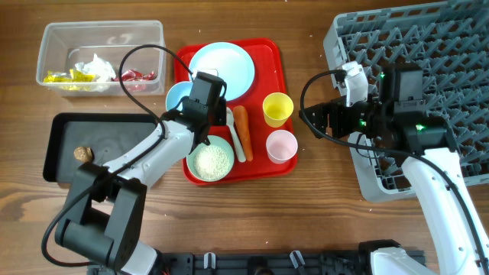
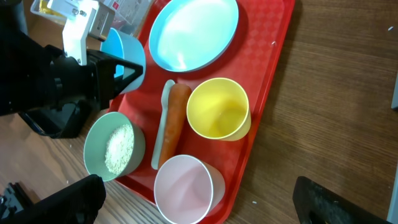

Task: Sort waste into correct bins and load items into the dishwasher rack
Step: 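Return the blue bowl to the red tray with the left gripper, then grasp the green bowl of rice with the left gripper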

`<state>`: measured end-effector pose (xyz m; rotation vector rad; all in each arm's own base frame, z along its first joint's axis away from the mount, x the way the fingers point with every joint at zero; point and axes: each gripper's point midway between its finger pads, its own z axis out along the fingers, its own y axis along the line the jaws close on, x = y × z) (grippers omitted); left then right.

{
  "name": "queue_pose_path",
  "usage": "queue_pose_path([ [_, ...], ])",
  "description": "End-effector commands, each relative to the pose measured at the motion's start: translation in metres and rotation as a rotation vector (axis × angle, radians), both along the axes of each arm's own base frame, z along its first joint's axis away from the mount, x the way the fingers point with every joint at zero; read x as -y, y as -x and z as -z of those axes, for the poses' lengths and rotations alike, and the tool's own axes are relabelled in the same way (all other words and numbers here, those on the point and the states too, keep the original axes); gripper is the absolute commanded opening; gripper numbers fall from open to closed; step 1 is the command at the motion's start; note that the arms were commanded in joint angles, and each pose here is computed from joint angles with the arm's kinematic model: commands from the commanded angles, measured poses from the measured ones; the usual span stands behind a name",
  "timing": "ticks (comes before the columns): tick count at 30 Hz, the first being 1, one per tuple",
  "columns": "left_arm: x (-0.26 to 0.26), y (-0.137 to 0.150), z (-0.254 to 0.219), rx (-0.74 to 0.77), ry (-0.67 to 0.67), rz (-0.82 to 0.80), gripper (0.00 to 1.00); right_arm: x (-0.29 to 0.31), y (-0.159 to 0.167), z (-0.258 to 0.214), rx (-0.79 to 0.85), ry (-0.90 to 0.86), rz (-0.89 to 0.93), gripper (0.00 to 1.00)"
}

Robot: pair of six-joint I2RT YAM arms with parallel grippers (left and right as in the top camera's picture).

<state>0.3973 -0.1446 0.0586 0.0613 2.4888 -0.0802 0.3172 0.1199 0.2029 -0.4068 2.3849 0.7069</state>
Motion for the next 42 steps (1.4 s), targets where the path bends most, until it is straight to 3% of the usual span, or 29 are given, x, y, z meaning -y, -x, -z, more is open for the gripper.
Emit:
queue_pose_path([
  [1, 0.013, 0.017, 0.009, -0.064, 0.001, 0.052, 0.07, 0.001, -0.004, -0.004, 0.008, -0.001, 0.006, 0.99],
  [2, 0.012, 0.022, 0.012, -0.086, -0.009, 0.055, 0.23, 0.001, -0.004, -0.004, 0.007, -0.001, 0.006, 0.99],
  [3, 0.010, 0.025, 0.014, -0.102, -0.017, 0.054, 0.49, 0.001, -0.004, -0.004, 0.007, -0.001, 0.006, 0.99],
  [4, 0.007, 0.028, 0.016, -0.117, -0.031, 0.050, 0.89, 0.001, -0.003, -0.004, 0.004, 0.000, 0.006, 0.99],
  [5, 0.005, 0.026, 0.015, -0.107, -0.042, 0.041, 1.00, 0.001, -0.003, -0.004, 0.004, 0.000, 0.006, 0.99],
  [8, 0.008, 0.011, -0.038, -0.022, -0.026, 0.031, 1.00, 0.001, -0.003, -0.004, 0.004, 0.000, 0.006, 0.99],
  [10, 0.015, 0.016, -0.077, -0.009, -0.001, 0.054, 1.00, 0.001, -0.003, -0.003, 0.001, 0.000, 0.006, 0.99],
  [12, 0.027, 0.040, -0.082, -0.072, 0.014, 0.117, 0.99, 0.001, -0.003, -0.003, -0.001, -0.001, 0.006, 0.99],
  [13, 0.037, 0.063, -0.067, -0.170, 0.009, 0.169, 0.90, 0.001, -0.002, -0.003, -0.004, 0.000, 0.006, 0.99],
  [15, 0.049, 0.099, -0.040, -0.314, -0.019, 0.241, 0.82, 0.001, -0.001, -0.002, -0.009, 0.000, 0.006, 0.99],
  [20, 0.058, 0.136, 0.007, -0.471, -0.087, 0.274, 0.69, 0.001, 0.001, 0.000, -0.020, 0.001, 0.007, 0.99],
  [22, 0.056, 0.141, 0.015, -0.498, -0.094, 0.254, 0.67, 0.001, 0.001, 0.000, -0.024, 0.002, 0.006, 0.99],
  [26, 0.045, 0.154, 0.032, -0.539, -0.103, 0.204, 0.51, 0.001, 0.001, 0.000, -0.024, 0.001, 0.006, 0.99],
  [30, 0.046, 0.153, 0.036, -0.532, -0.085, 0.175, 0.26, 0.001, 0.001, 0.000, -0.024, 0.001, 0.006, 0.99],
  [35, 0.044, 0.155, 0.046, -0.530, -0.076, 0.157, 0.24, 0.001, 0.003, 0.001, -0.034, 0.003, 0.006, 0.99],
  [40, 0.039, 0.158, 0.051, -0.535, -0.088, 0.153, 0.04, 0.001, 0.003, 0.002, -0.034, 0.003, 0.006, 0.99],
  [42, 0.041, 0.156, 0.049, -0.526, -0.080, 0.151, 0.04, 0.001, 0.003, 0.002, -0.034, 0.003, 0.006, 0.99],
])
